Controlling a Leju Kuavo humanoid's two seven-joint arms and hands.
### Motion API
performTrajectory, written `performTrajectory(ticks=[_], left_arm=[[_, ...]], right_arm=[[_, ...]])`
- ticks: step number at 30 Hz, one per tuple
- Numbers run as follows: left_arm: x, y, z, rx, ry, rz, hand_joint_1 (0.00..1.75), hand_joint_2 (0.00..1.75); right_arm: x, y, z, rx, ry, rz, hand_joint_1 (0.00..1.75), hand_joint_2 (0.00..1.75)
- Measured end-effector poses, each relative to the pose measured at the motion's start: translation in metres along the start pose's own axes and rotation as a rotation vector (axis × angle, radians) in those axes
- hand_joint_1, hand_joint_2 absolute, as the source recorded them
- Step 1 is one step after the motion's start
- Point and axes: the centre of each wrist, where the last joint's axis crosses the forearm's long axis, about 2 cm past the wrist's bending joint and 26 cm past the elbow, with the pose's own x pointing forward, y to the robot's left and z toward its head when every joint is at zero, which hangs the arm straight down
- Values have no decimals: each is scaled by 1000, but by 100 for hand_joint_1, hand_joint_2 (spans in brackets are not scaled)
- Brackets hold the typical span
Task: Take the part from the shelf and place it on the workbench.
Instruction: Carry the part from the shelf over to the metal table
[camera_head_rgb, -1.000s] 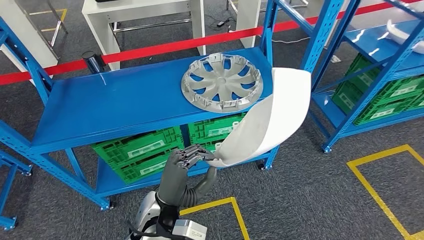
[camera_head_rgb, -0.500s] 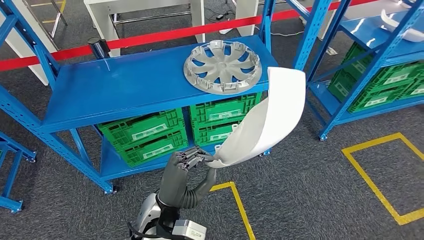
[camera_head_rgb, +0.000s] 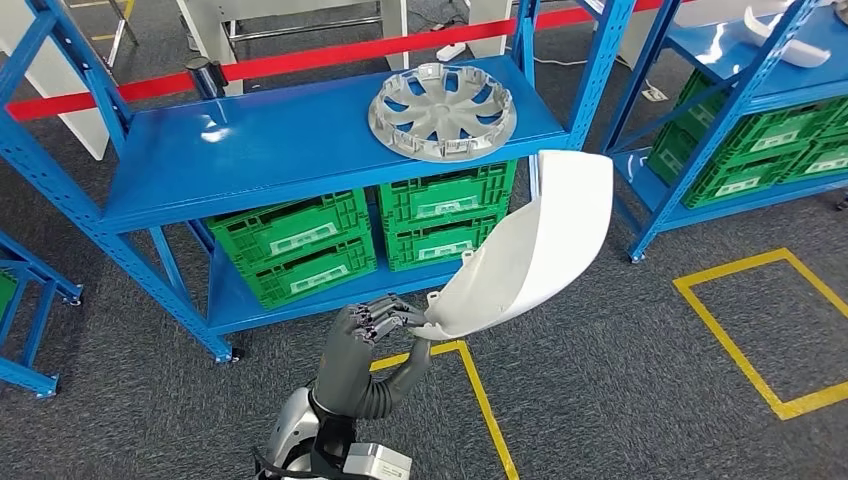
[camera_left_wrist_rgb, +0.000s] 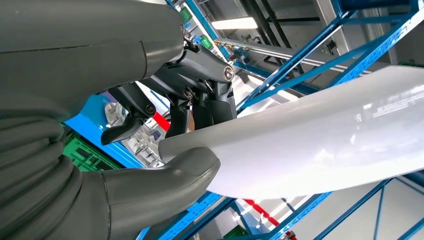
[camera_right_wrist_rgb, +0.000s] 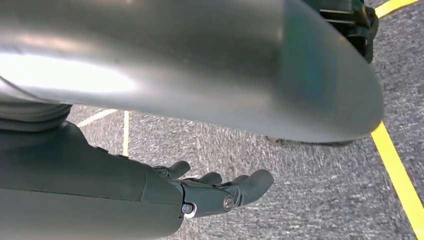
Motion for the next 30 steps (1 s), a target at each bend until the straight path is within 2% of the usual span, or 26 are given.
performTrajectory(ticks=[30], left_arm=[[0,-2,4,-9,-3,-2,175,175]], right_arm=[[0,-1,0,-9,8,-55,0,0]])
